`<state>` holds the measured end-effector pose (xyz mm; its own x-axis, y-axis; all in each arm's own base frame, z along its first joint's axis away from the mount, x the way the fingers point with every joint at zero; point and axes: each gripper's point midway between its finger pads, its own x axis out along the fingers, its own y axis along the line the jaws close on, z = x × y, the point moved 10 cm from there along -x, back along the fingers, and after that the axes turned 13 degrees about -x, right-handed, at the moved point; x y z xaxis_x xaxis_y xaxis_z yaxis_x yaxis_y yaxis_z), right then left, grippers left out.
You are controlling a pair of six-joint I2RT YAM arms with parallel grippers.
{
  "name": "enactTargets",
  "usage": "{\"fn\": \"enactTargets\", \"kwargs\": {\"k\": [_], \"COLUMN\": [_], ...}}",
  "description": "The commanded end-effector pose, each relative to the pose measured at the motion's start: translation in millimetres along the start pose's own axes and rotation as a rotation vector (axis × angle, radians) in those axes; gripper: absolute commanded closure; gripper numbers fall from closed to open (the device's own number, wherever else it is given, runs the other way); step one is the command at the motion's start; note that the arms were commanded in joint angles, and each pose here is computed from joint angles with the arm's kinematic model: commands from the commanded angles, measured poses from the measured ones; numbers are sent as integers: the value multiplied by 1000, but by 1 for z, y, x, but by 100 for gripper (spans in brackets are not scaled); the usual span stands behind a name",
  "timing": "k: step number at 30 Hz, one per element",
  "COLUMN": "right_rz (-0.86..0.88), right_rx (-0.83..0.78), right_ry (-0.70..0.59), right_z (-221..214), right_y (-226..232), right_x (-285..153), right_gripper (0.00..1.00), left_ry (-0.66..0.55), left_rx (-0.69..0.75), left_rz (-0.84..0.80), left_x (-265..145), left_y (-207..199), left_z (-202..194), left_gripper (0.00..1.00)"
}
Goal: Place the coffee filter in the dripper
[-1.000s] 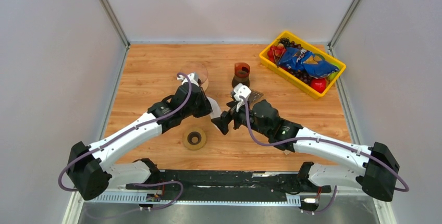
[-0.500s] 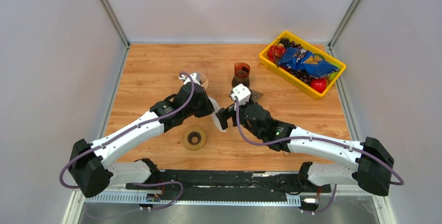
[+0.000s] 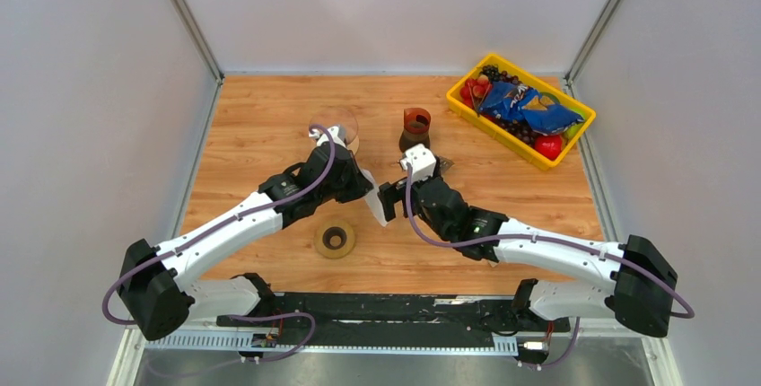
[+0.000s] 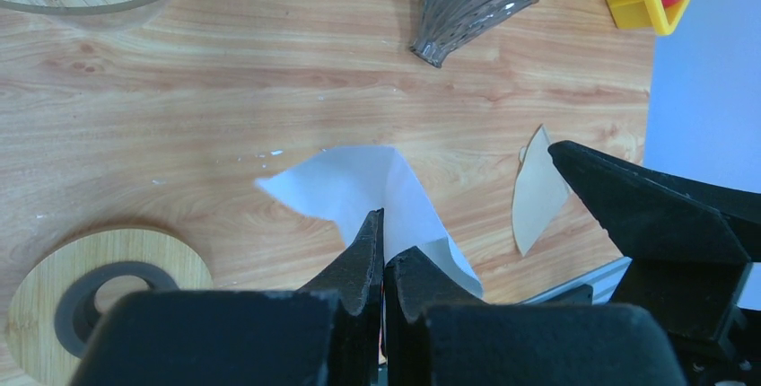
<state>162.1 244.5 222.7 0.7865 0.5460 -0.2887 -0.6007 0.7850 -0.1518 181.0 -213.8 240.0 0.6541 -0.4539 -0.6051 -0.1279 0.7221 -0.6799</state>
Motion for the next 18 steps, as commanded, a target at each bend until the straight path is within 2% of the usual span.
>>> {"fn": "enactTargets", "kwargs": {"k": [1,10,18], "right_rz": [-112,-70,18], "right_rx": [66,137,85], "right_ry": [31,72,81], "right_z": [7,8,4], "right_y": [-3,5,9], "right_x": [4,5,1], "right_gripper": [0,1,1], "left_ry": [-28,-16,-10], "left_rx": [-2,-16,-9], "left_rz": [-45,-48,-31], "left_x": [-5,3,10], "left_y": [-14,-17,-18], "left_z": [6,3,2], "left_gripper": [100,100,100]}}
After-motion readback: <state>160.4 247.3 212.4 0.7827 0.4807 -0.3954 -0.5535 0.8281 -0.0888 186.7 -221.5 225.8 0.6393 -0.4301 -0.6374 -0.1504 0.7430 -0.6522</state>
